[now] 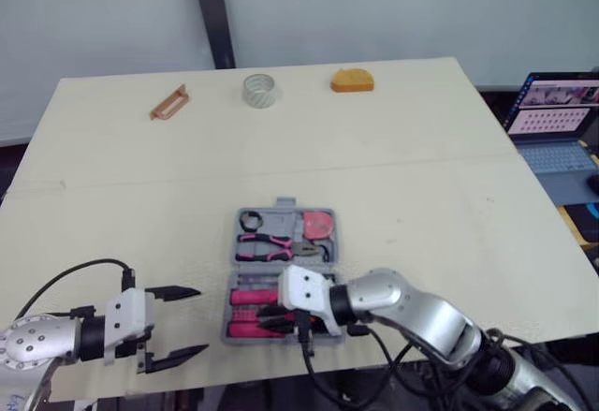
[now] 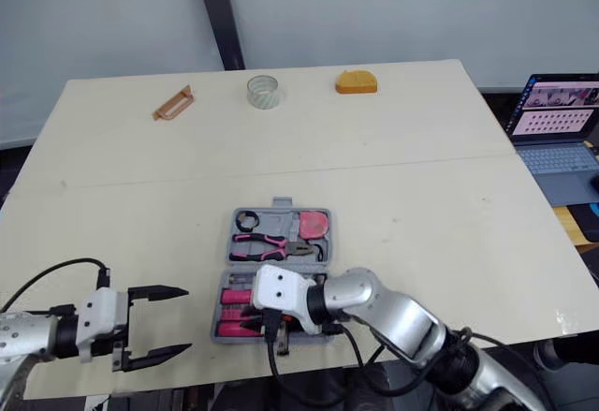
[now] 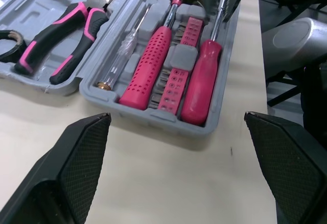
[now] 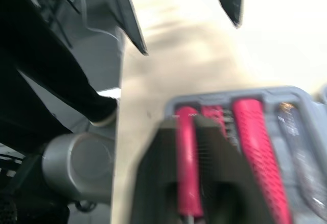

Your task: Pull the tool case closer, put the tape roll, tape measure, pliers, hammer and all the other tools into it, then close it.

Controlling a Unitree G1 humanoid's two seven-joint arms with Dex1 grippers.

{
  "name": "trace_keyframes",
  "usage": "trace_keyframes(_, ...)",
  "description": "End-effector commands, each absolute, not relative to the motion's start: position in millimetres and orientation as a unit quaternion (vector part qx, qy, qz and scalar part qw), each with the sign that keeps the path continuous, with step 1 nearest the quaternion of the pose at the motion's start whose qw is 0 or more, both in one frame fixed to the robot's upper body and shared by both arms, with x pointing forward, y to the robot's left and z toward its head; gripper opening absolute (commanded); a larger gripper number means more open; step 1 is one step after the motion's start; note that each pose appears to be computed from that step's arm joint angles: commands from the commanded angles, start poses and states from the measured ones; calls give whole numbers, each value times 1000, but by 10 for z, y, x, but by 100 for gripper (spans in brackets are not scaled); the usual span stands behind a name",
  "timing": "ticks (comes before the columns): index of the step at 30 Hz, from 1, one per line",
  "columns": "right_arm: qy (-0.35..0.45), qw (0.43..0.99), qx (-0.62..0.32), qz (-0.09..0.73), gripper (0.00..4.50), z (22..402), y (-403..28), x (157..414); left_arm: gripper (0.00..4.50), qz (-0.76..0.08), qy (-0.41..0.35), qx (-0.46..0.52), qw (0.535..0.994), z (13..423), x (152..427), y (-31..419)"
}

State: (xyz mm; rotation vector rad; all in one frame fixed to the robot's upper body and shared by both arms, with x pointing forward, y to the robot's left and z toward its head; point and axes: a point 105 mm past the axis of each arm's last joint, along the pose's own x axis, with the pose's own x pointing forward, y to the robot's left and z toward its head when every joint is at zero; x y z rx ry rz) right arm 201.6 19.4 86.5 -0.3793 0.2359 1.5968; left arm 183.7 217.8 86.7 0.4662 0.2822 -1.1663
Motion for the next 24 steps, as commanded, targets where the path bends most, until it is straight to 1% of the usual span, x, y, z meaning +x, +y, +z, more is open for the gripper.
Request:
trace_keyframes(1, 82, 661, -173, 725, 7, 863, 212, 1984, 450, -547, 118, 222, 798, 921, 1840, 2132)
trace_keyframes(16, 128, 664, -189, 712, 7, 469, 97, 2040, 450, -544, 118, 223, 800, 906, 1857, 2129)
trace_keyframes(24, 149, 680, -162, 699, 7, 393, 66, 2077, 450, -543, 116, 225, 801, 914, 1889, 2124)
